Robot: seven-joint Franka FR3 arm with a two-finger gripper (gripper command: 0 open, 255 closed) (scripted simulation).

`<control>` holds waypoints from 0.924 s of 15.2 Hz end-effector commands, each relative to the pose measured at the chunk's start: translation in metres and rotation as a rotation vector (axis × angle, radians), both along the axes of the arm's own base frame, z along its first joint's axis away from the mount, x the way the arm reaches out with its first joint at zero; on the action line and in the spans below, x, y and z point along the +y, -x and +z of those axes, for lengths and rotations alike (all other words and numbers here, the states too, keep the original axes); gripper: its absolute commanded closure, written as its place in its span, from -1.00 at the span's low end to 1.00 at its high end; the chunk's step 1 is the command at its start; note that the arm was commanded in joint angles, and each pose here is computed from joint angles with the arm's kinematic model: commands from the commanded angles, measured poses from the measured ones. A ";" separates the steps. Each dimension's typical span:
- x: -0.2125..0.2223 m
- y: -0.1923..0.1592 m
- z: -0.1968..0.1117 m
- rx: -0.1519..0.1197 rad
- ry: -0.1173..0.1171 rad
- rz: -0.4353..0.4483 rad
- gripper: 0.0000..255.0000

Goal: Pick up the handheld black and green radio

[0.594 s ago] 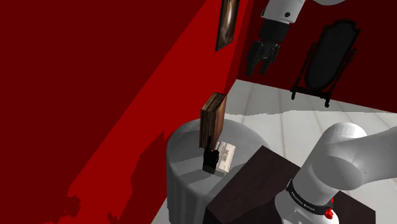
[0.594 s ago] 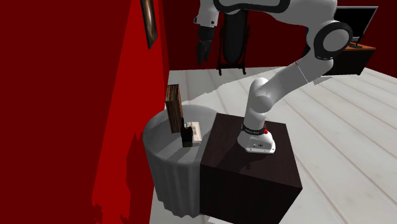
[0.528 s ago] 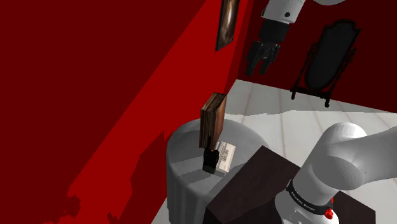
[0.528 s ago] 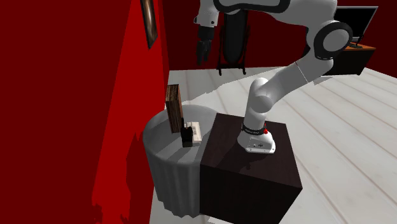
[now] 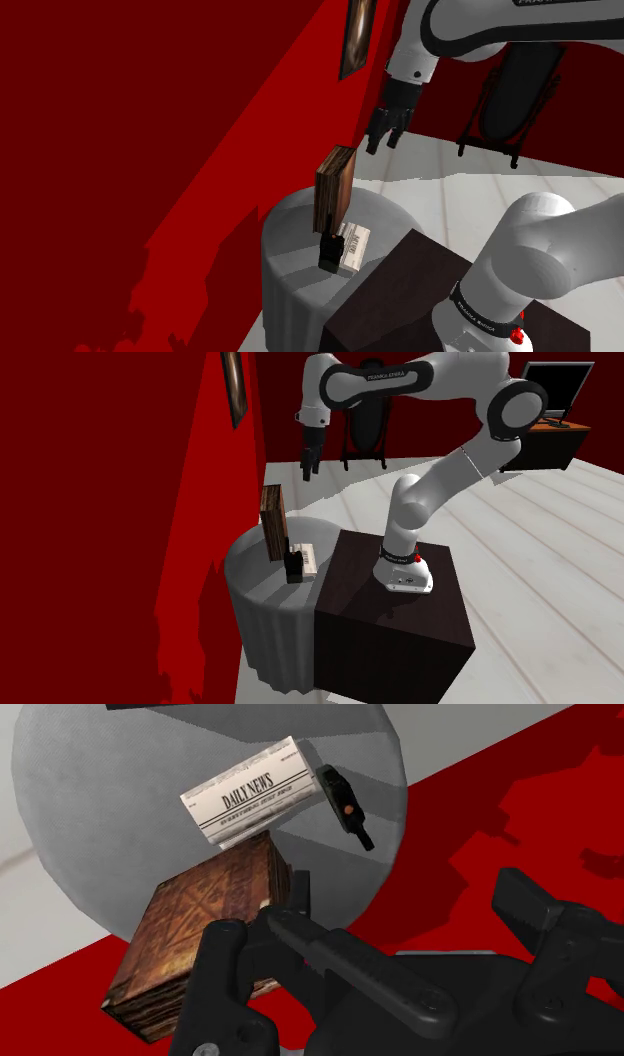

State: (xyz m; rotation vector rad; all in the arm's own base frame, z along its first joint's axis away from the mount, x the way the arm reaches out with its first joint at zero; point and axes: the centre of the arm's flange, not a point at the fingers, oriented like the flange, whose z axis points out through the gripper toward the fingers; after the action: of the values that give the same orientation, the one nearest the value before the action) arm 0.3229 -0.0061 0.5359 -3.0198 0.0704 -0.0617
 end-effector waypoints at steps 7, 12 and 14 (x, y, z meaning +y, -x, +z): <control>0.006 -0.026 -0.105 0.046 -0.007 0.035 -1.00; 0.011 -0.040 -0.170 0.076 -0.011 0.057 -1.00; 0.014 -0.045 -0.197 0.088 -0.013 0.065 -1.00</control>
State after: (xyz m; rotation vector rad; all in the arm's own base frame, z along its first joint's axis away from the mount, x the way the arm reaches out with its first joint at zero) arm 0.3668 0.0065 0.3531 -3.0085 -0.0139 0.0707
